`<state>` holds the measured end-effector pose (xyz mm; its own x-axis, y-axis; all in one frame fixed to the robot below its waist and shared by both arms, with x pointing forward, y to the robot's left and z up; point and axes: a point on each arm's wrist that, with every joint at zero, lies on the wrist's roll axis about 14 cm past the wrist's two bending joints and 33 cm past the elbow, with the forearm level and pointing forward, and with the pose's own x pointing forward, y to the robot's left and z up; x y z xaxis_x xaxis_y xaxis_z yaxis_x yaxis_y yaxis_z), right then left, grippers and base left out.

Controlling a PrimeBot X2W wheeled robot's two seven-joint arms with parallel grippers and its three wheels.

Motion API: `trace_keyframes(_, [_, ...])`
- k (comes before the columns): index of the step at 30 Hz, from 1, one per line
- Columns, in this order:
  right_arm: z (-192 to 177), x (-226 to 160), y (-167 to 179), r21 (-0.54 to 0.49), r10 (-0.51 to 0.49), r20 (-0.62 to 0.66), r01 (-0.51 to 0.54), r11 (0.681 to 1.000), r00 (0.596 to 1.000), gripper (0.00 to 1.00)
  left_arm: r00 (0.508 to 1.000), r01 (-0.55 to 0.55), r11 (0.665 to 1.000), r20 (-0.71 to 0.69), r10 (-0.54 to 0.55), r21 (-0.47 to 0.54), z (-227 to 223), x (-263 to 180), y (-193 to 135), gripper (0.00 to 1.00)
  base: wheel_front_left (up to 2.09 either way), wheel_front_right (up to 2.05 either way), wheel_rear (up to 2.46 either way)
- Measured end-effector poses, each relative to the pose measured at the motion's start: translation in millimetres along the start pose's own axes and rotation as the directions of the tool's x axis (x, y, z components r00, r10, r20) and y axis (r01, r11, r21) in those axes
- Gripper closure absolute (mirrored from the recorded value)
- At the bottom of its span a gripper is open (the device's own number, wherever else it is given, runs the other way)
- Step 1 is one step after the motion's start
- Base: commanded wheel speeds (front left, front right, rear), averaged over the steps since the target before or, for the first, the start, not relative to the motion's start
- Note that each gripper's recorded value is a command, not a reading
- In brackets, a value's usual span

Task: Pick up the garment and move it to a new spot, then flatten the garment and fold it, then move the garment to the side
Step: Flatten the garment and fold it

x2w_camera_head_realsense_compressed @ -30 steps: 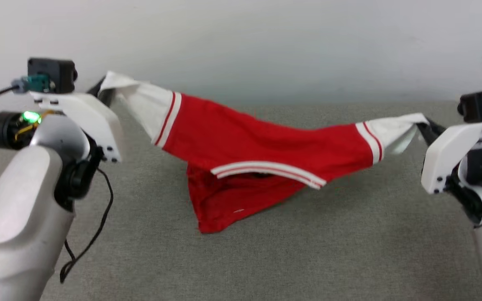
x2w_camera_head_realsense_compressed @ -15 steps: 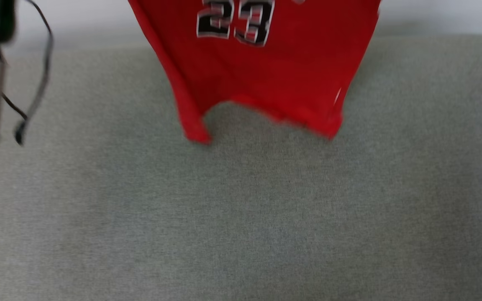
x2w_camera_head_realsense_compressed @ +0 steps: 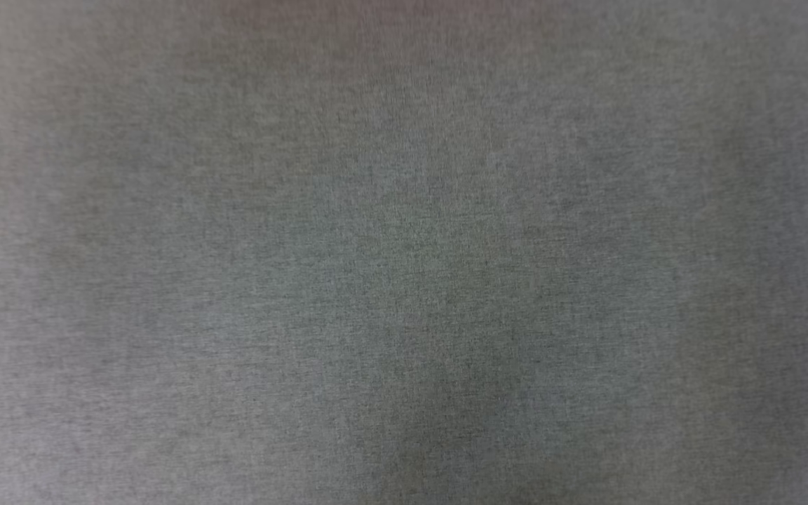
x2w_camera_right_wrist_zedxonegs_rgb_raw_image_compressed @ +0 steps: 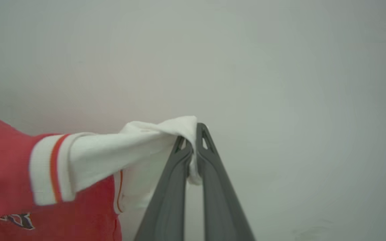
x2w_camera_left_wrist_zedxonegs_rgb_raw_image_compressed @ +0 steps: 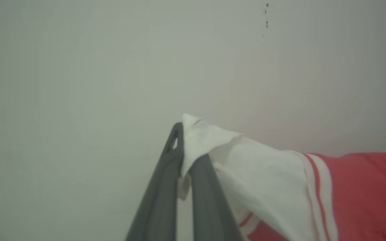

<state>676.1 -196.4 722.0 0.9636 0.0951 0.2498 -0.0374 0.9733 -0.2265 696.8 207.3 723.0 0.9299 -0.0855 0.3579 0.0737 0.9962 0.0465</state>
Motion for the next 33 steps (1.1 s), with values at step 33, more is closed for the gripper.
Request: trace_keyframes(33, [-196.9,-186.3,72.7,0.197,0.182,-0.486,-0.096,0.976,0.855,1.00,0.878,-0.145,0.961,-0.479,0.014,-0.237,-175.8,-223.8,-10.1,1.00,0.00,0.00,0.00])
